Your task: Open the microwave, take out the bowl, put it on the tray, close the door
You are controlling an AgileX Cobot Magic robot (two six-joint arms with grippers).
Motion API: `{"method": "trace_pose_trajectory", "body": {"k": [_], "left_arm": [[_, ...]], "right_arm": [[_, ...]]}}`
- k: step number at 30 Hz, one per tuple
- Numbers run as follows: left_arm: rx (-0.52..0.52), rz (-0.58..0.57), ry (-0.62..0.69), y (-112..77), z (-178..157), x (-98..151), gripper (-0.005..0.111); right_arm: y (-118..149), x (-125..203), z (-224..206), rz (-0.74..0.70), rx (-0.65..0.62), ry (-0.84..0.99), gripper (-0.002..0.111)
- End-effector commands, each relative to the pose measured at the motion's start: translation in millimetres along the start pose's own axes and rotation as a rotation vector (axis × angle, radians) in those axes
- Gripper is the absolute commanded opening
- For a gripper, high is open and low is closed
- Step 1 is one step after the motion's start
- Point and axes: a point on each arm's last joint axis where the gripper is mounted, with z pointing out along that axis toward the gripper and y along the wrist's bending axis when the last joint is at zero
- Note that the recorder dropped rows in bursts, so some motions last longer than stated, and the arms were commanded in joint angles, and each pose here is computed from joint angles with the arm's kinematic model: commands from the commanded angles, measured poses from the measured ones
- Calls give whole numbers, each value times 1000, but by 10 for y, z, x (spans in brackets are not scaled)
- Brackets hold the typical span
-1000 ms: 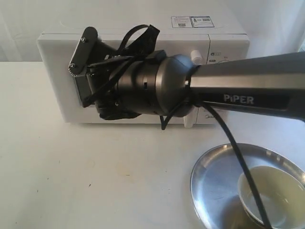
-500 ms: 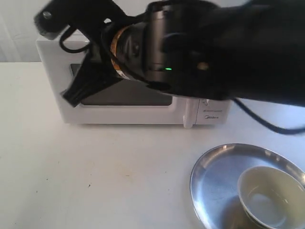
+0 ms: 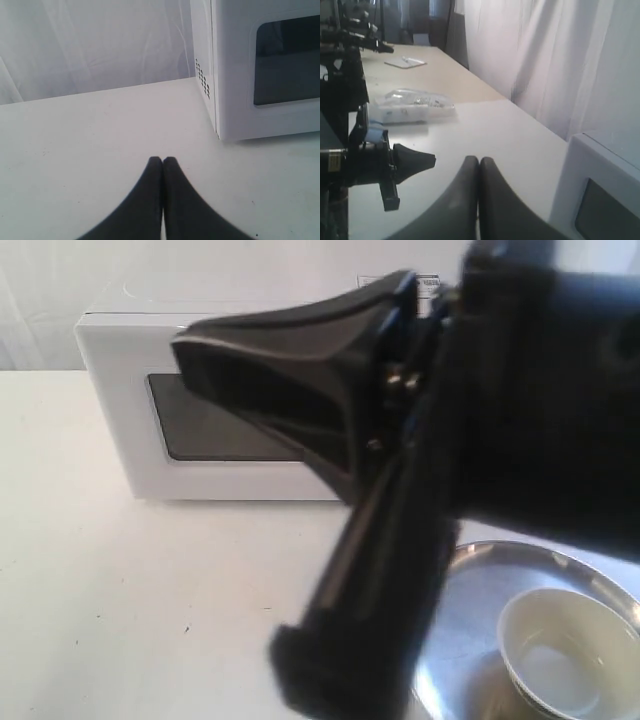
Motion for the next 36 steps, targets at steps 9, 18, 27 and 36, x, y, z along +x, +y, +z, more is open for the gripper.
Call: {"method": "trace_pose_trajectory", "body": {"k": [9, 18, 27, 36], "left_arm": [[3, -10, -4, -2, -3, -10, 0], [3, -10, -4, -2, -3, -10, 0], [3, -10, -4, -2, -3, -10, 0], [3, -10, -4, -2, -3, -10, 0]], "right_arm": [[-286, 56, -459, -30, 311, 104, 0], [-512, 431, -786, 55, 483, -5, 0], [-552, 1136, -1499, 85, 890, -77, 0], [-465, 1611, -1674, 71, 1031, -83, 0]]}}
